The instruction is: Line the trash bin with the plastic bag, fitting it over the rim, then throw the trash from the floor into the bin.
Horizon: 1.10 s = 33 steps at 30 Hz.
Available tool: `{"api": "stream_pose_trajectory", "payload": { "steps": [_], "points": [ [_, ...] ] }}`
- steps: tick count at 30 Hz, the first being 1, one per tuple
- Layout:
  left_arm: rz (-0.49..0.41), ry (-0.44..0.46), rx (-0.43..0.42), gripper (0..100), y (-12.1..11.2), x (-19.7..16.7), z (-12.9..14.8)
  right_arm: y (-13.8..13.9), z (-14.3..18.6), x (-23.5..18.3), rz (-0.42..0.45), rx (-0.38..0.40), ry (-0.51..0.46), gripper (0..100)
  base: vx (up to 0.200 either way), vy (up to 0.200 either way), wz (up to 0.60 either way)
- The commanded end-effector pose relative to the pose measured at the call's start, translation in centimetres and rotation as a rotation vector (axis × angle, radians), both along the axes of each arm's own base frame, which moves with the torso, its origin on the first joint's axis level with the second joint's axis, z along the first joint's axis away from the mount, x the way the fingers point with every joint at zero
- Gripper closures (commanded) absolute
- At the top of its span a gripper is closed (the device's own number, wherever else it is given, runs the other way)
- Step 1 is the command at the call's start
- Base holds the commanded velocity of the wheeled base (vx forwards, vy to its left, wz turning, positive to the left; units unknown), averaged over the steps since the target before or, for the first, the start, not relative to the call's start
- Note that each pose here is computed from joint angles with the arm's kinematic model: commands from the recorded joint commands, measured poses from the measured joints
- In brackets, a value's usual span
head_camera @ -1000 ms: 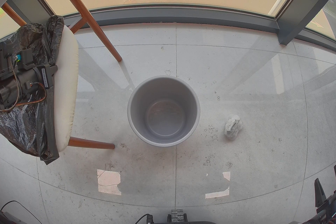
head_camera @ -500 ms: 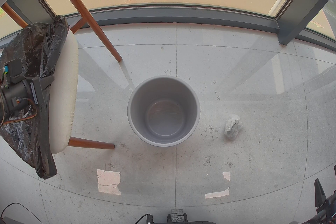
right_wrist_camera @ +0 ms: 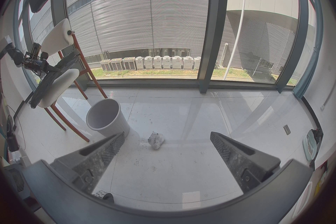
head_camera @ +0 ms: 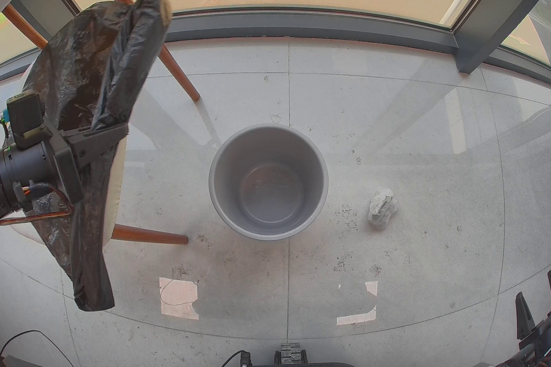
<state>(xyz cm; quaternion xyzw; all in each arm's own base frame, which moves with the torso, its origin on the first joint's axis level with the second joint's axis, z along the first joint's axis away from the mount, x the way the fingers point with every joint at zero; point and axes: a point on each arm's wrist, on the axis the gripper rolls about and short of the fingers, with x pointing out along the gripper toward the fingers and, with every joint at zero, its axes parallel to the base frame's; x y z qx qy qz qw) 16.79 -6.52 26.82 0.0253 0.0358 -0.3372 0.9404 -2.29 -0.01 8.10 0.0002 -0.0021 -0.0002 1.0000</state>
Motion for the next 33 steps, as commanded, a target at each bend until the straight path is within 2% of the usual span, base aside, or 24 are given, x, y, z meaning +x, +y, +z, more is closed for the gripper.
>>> {"api": "stream_pose_trajectory", "payload": {
  "steps": [1,5,8,9,10,11,15,19,22,27,28,29,30,33],
  "points": [
    [-0.151,0.011,0.06,100,-4.2,2.2,-0.3,0.0,-0.5,0.0,0.002,0.0,0.001,0,0.0,0.0,0.0],
    [-0.217,-0.016,0.132,100,-6.4,3.5,-0.9,0.0,-0.5,0.0,0.003,-0.007,0.003,0,0.0,0.0,0.0],
    [-0.271,-0.025,0.136,100,-8.3,3.9,-0.5,0.0,-0.5,0.0,0.003,-0.01,0.003,0,0.0,0.0,0.0],
    [-0.271,-0.025,0.136,100,-8.3,3.9,-0.5,0.0,-0.5,0.0,0.003,-0.01,0.003,0,0.0,0.0,0.0],
    [-0.304,-0.032,0.138,100,-10.2,3.7,-0.3,0.0,-0.5,0.0,0.005,-0.008,0.003,0,0.0,0.0,0.0],
    [-0.305,-0.03,0.141,100,-10.6,3.6,-0.4,0.0,-0.5,0.0,0.005,-0.008,0.003,0,0.0,0.0,0.0],
    [-0.348,0.017,0.151,100,-13.4,2.2,-1.4,0.0,-0.5,0.0,0.005,-0.01,0.003,0,0.0,0.0,0.0],
    [-0.387,0.064,0.131,100,-14.8,0.8,-1.9,0.0,-0.5,0.0,0.007,-0.005,0.003,0,0.0,0.0,0.0],
    [-0.395,0.076,0.132,100,-15.2,0.4,-2.1,0.0,-0.5,0.0,0.007,-0.007,0.003,0,0.0,0.0,0.0],
    [-0.381,0.124,0.193,100,-15.2,0.8,-4.4,0.0,-0.5,0.0,0.007,-0.01,0.003,0,0.0,0.0,0.0],
    [-0.365,0.133,0.232,100,-14.7,1.1,-5.4,0.0,-0.5,0.0,0.005,-0.01,0.007,0,0.0,0.0,0.0],
    [-0.365,0.133,0.232,100,-14.7,1.1,-5.4,0.0,-0.5,0.0,0.005,-0.01,0.007,0,0.0,0.0,0.0],
    [-0.329,0.118,0.272,100,-13.7,2.0,-6.1,0.0,-0.5,0.0,0.005,-0.008,0.003,0,0.0,0.0,0.0],
    [-0.319,0.088,0.356,100,-13.7,3.5,-7.3,0.0,-0.5,0.0,0.01,-0.01,0.004,0,0.0,0.0,0.0]
  ]
}}
